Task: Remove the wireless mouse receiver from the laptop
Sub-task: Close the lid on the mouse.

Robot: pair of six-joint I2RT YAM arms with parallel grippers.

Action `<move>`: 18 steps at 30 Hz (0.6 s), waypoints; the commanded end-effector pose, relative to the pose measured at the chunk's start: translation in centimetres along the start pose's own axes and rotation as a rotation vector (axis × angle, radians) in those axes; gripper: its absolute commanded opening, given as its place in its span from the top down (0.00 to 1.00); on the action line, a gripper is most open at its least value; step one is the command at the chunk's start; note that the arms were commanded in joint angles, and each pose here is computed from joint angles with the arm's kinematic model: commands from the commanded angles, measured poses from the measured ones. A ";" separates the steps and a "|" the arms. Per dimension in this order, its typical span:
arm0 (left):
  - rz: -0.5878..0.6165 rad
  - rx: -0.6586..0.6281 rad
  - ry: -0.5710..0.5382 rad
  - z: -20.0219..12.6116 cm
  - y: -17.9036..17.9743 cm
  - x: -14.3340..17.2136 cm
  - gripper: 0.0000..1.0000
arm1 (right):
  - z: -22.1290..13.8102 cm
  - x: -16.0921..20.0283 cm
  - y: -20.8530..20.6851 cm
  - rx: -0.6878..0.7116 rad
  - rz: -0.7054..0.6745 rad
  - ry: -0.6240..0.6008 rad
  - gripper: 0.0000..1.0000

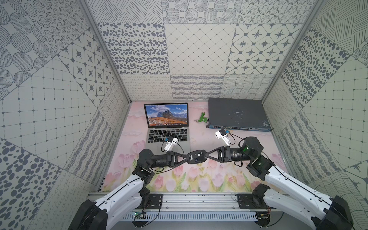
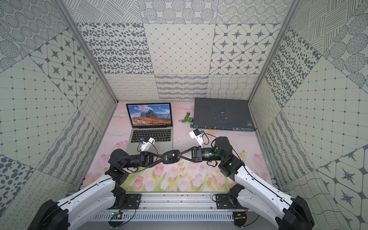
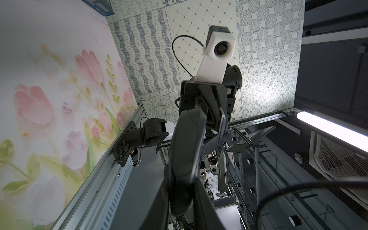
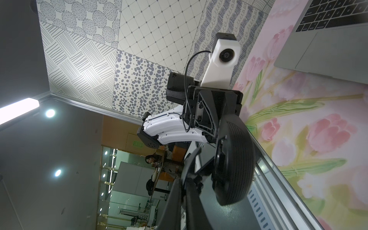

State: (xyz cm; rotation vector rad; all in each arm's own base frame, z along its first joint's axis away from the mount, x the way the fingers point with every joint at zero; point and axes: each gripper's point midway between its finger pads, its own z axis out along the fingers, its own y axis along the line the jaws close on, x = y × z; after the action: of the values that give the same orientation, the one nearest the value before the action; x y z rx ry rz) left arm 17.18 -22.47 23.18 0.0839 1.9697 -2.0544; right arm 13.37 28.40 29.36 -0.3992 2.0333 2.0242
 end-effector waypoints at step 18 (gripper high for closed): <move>0.087 0.043 0.016 -0.2 -1.3 0.3 0.96 | -0.5 -0.9 1.0 -0.011 -0.040 0.003 1.00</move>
State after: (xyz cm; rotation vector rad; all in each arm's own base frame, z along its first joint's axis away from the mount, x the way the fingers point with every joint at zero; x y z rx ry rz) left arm 17.20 -22.39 23.17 0.0824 1.9683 -2.0527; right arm 13.75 27.88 29.41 -0.3961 2.0438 2.0249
